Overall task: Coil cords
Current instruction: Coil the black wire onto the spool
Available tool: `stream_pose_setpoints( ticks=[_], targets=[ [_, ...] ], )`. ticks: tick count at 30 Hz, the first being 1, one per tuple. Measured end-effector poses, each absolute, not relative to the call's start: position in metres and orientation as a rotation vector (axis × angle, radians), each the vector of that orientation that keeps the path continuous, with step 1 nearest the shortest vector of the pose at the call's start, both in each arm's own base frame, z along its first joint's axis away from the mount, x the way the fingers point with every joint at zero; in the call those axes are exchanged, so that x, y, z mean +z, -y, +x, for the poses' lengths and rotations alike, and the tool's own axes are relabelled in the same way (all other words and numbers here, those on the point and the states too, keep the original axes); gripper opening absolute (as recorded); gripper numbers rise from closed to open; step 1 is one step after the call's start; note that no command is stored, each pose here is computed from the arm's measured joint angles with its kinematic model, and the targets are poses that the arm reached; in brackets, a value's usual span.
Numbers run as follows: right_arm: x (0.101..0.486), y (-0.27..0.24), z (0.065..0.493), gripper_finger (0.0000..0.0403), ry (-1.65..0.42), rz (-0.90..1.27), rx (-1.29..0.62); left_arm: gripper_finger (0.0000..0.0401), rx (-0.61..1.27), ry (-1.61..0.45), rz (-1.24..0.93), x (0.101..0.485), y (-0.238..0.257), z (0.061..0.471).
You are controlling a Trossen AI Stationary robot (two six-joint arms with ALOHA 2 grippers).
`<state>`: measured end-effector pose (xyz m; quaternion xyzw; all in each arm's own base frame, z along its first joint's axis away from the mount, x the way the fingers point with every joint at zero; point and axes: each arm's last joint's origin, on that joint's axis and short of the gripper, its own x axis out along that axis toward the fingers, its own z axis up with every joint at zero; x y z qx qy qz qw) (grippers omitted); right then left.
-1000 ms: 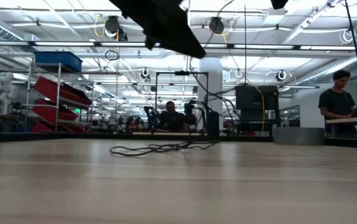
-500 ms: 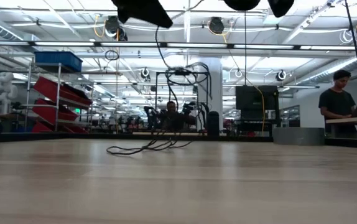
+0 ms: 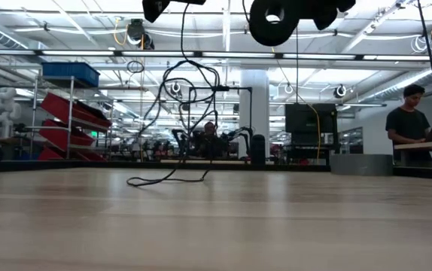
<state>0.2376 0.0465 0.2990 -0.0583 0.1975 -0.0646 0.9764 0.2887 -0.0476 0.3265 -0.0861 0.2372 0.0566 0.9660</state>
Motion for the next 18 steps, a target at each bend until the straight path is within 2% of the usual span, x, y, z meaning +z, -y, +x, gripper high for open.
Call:
stream_pose_setpoints(
  ticks=[8,18],
  targets=[
    [0.292,-0.051,0.255,0.0000,-0.365,-0.206,-0.122,0.0002,0.105,-0.451,-0.248,0.330,0.028,0.293],
    [0.289,-0.046,0.267,0.0000,-0.316,-0.234,-0.397,0.0002,0.091,-0.334,-0.321,0.357,0.023,0.296]
  ],
)
